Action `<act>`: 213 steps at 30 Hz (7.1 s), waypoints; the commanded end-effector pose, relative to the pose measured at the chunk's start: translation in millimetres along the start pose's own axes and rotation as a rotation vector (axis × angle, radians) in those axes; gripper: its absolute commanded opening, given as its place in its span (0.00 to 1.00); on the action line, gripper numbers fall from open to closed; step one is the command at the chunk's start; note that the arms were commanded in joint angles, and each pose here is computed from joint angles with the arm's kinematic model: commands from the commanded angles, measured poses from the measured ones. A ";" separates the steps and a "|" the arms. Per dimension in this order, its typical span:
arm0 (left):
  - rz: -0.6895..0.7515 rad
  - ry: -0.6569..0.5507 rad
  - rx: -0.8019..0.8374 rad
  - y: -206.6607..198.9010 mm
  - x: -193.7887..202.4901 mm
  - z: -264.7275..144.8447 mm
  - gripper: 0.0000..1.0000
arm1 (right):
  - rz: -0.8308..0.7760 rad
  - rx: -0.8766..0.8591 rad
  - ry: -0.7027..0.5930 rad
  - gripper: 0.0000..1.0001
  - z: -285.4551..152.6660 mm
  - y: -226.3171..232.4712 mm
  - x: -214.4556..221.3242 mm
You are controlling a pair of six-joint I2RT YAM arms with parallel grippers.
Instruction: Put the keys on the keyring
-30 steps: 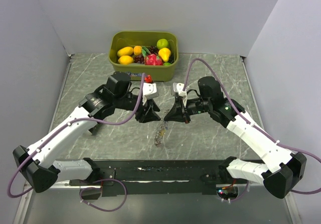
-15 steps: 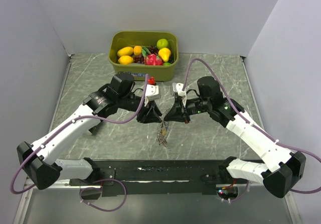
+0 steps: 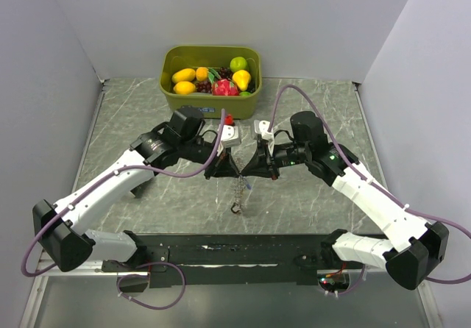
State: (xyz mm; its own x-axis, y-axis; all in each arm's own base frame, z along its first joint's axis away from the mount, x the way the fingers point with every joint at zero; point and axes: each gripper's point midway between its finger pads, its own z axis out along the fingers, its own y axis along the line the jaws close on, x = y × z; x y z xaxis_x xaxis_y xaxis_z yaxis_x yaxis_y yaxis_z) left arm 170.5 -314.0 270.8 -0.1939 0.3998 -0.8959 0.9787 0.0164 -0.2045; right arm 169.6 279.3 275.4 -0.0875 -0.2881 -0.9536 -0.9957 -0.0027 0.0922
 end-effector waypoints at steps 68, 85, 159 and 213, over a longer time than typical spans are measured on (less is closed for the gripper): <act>0.224 -0.548 -0.247 -11.4 -69.3 -49.3 0.01 | 0.017 0.039 -0.107 0.00 -6.2 -0.5 -7.0; 0.216 -0.576 -0.218 -17.5 -73.4 -50.1 0.01 | 0.042 0.012 -0.076 0.00 1.7 -0.9 1.0; 0.098 -0.448 -0.325 61.7 -56.0 3.7 0.01 | -0.066 0.317 -0.246 1.00 -38.7 -4.4 -20.4; -0.264 -0.313 -0.612 118.1 115.1 31.2 0.31 | 0.078 0.464 -0.246 1.00 -36.6 -39.7 -7.5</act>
State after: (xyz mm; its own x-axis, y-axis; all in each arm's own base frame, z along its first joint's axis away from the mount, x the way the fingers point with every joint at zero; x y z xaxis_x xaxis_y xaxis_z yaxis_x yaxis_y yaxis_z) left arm 254.5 -298.6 108.9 -0.4066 0.0826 -0.9099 0.7500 0.5988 -0.2808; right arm 210.9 241.4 270.6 -0.1526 -0.0753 -0.9854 -0.8753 0.4733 0.0993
